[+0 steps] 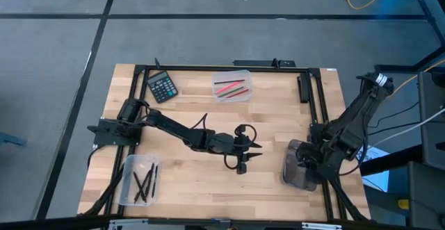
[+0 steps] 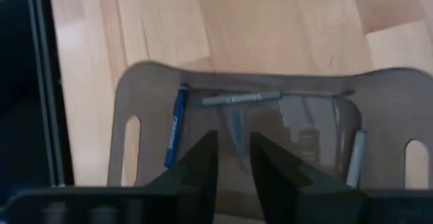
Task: Sort crayons/erasers/pens/pencils in bins
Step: Put the gray crayon into the black bin, then put the blue crayon into the black bin
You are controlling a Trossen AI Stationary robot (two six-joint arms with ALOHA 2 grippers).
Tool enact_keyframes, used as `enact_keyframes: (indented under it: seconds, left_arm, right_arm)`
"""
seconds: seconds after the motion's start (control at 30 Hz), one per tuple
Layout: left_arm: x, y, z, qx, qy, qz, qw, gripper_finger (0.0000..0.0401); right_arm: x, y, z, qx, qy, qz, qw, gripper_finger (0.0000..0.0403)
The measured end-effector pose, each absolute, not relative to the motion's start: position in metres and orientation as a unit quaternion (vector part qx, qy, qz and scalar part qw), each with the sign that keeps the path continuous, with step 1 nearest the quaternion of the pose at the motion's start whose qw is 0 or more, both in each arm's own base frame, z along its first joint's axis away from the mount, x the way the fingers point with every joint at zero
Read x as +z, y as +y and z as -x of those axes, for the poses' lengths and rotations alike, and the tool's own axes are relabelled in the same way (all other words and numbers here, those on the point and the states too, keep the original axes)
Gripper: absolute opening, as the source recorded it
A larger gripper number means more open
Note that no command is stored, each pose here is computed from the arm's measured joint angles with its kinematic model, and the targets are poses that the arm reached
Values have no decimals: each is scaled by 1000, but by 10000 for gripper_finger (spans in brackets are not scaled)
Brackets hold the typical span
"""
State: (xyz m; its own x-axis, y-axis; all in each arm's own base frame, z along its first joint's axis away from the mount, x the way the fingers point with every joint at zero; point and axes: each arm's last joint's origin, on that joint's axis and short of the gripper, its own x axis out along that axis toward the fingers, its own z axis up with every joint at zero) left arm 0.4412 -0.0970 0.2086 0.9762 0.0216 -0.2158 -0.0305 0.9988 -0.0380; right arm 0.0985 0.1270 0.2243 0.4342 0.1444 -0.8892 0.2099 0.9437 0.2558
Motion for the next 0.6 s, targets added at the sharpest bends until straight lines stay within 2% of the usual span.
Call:
enact_keyframes:
  seconds: [0.23,0.37,0.47,0.6]
  left_arm:
    - [205,-102,-439,10,128,17,992,114]
    - [202,-112,-436,-3,145,14,989,114]
    - [204,-128,-420,-47,219,0,975,114]
    - [222,-154,-391,-87,289,48,952,114]
  right_arm:
    - [222,126,-98,-20,540,-143,829,162]
    - [226,125,-100,-22,513,-102,852,171]
    - [235,122,-99,-27,504,-72,860,172]
    - [249,120,-102,-42,461,-37,885,172]
